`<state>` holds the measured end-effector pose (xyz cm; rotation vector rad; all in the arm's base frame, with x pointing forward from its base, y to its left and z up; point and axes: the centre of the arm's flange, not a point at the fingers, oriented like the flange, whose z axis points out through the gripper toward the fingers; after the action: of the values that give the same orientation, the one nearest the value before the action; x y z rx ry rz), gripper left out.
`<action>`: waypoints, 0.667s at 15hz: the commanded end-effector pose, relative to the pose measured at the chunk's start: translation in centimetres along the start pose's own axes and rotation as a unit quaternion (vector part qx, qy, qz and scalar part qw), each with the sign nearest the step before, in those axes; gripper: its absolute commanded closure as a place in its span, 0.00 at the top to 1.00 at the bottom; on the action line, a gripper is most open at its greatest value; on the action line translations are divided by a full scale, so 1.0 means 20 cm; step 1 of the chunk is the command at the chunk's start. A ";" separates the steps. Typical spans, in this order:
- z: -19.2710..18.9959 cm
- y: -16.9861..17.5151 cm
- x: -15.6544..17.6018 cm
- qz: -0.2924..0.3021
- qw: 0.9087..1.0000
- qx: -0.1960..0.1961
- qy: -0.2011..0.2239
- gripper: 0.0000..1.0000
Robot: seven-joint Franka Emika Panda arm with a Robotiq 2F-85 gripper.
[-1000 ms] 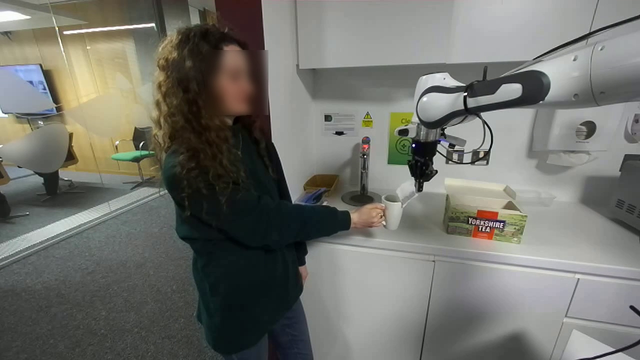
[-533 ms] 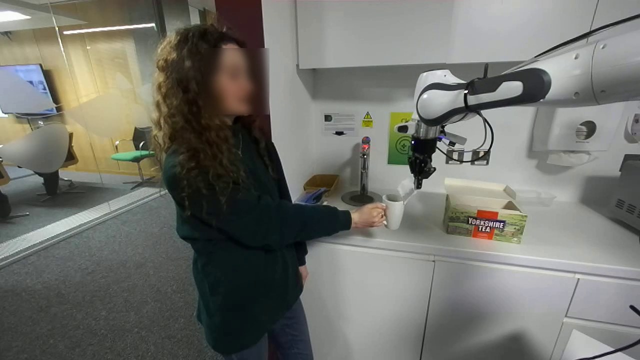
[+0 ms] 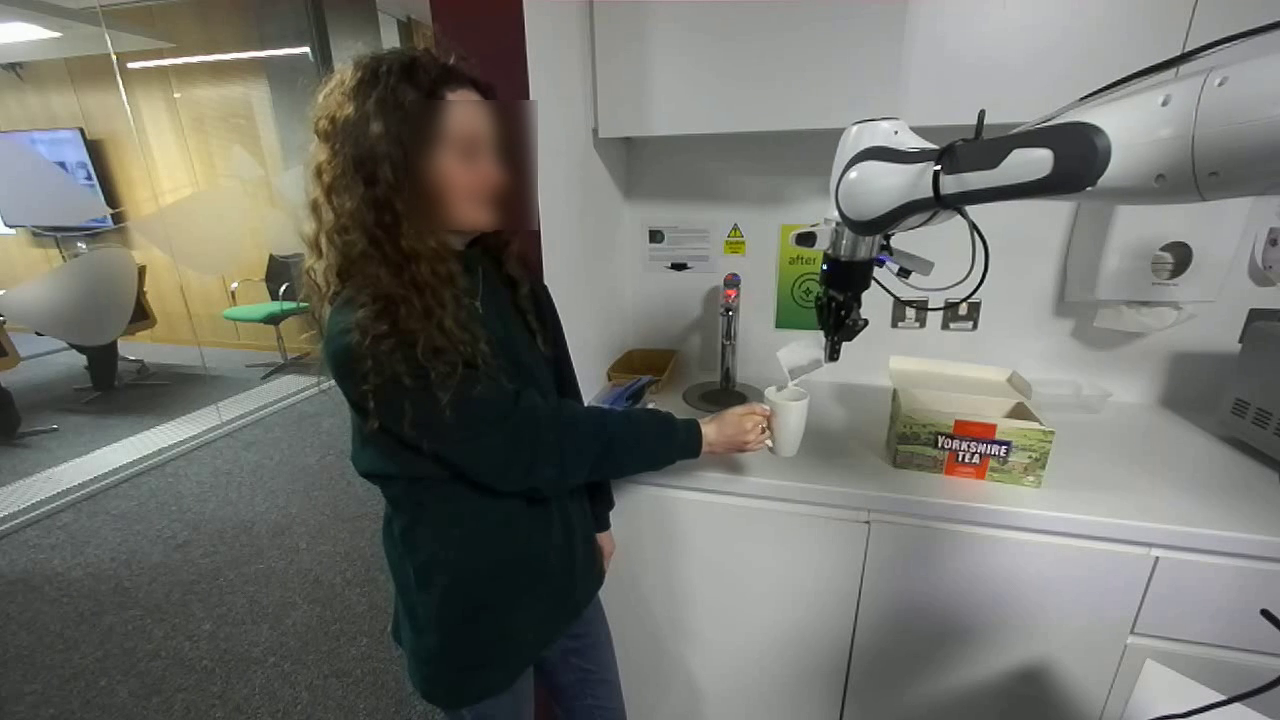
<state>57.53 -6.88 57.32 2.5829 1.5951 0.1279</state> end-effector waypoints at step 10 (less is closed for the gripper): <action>-0.04 -0.02 0.03 0.043 0.998 -0.026 -0.028 0.00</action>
<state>57.60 -6.55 57.36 2.6091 1.4806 0.0941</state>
